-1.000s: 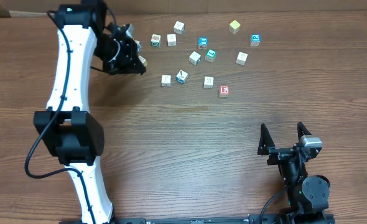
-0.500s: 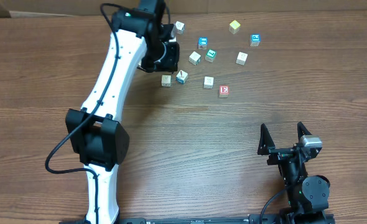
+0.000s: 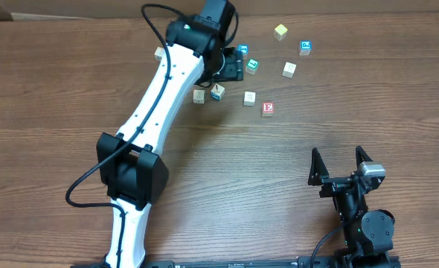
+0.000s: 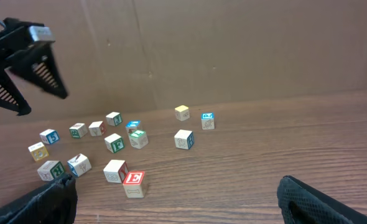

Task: Form a tower
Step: 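Reach the left gripper forward over the block cluster, then lower the left gripper and close on the white 'B' block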

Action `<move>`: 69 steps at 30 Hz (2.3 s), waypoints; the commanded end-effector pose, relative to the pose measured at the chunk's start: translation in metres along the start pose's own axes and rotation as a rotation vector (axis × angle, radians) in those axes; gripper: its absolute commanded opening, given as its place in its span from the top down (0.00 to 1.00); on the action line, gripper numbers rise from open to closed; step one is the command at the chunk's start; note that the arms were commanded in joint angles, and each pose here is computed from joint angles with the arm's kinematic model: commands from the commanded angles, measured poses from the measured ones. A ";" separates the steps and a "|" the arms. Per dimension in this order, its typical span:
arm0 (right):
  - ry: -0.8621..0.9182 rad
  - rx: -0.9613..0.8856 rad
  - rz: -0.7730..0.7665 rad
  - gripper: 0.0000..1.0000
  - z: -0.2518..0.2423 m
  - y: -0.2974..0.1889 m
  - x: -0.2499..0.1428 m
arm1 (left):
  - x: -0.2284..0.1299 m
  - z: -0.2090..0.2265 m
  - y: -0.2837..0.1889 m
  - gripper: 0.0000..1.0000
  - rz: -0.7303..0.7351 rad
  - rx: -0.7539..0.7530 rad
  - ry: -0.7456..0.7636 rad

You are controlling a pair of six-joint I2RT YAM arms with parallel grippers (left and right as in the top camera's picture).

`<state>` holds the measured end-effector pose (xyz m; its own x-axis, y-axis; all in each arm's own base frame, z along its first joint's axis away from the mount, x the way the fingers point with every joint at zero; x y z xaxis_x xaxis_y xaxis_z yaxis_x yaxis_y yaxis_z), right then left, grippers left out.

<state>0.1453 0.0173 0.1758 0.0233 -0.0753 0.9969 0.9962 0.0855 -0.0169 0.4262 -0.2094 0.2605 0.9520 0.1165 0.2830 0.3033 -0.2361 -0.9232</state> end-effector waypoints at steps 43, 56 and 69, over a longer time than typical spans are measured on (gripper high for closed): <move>-0.001 -0.007 -0.001 0.00 -0.001 0.000 -0.002 | 0.004 0.023 0.154 0.54 -0.025 0.258 -0.213; -0.001 -0.007 -0.001 0.00 -0.001 0.000 -0.002 | 0.003 0.023 0.154 0.66 -0.012 0.258 -0.158; -0.001 -0.007 -0.001 0.00 -0.001 0.000 -0.002 | -0.019 0.025 0.151 0.52 0.189 0.231 -0.095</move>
<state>0.1453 0.0172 0.1759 0.0226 -0.0758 0.9969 0.9963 0.0847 -0.0161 0.4550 -0.2204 0.1120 0.9594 0.2439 0.1415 0.1411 0.0193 -0.9898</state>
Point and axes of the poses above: each gripper's point midway between its finger pads, its own y axis out along the fingers, its own z axis along the line the jaws close on, x = y × z, the point moved 10 cm from there along -y, back along the fingers, and after that the axes turned 4 degrees about -y, right-handed, at the moved point
